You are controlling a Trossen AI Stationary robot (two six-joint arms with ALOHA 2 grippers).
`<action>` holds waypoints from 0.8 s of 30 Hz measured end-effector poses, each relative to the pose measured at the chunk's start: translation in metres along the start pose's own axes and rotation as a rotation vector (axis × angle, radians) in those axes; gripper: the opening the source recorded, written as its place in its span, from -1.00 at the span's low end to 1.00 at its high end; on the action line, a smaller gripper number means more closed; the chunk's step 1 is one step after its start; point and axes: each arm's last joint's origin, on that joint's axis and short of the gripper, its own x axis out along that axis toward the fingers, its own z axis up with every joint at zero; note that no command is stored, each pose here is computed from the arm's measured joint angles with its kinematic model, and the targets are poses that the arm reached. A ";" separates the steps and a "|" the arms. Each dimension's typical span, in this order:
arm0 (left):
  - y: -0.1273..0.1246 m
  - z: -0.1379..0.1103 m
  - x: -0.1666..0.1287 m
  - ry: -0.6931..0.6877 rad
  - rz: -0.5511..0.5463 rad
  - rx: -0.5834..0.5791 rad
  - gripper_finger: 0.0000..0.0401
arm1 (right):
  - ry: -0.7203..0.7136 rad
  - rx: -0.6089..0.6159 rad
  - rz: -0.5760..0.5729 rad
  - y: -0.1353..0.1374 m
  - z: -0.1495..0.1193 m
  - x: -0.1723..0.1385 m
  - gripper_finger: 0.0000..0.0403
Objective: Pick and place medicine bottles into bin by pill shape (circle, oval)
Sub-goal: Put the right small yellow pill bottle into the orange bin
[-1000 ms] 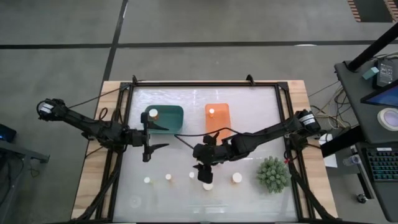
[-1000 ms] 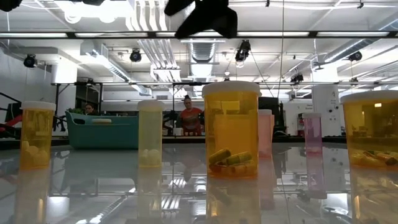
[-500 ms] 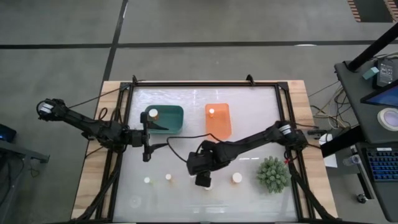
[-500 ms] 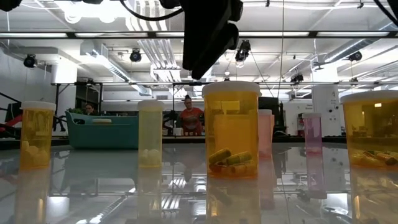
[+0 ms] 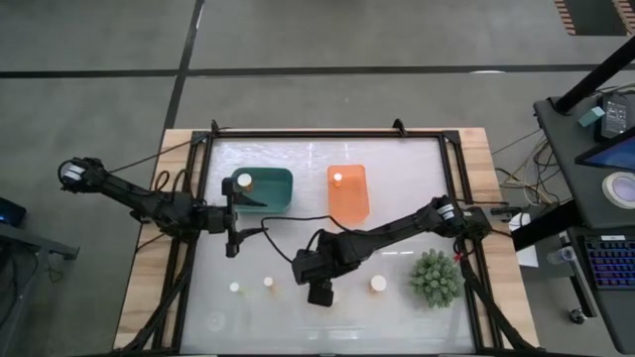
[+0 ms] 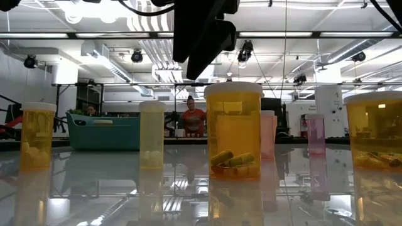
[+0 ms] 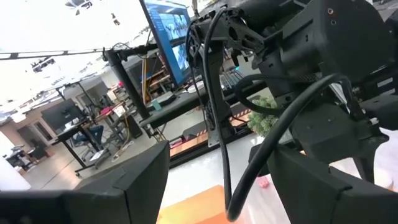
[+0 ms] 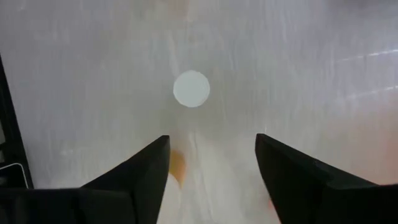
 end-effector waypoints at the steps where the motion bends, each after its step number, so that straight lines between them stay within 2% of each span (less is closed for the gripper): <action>1: 0.000 0.000 -0.001 0.002 -0.001 0.000 0.25 | -0.006 -0.007 0.002 0.000 0.000 0.000 0.23; 5: 0.001 -0.002 -0.004 0.021 -0.010 -0.014 0.25 | -0.053 -0.090 0.012 0.005 0.002 0.005 0.37; 9: 0.003 0.000 -0.007 0.011 -0.007 -0.022 0.25 | -0.105 -0.134 -0.042 0.008 0.001 0.018 0.42; 19: 0.003 -0.002 -0.008 0.025 -0.013 -0.016 0.25 | -0.159 -0.169 -0.040 0.004 -0.002 0.045 0.34; 24: 0.003 -0.002 -0.008 0.025 -0.012 -0.017 0.25 | -0.146 -0.142 0.037 -0.002 -0.003 0.055 0.29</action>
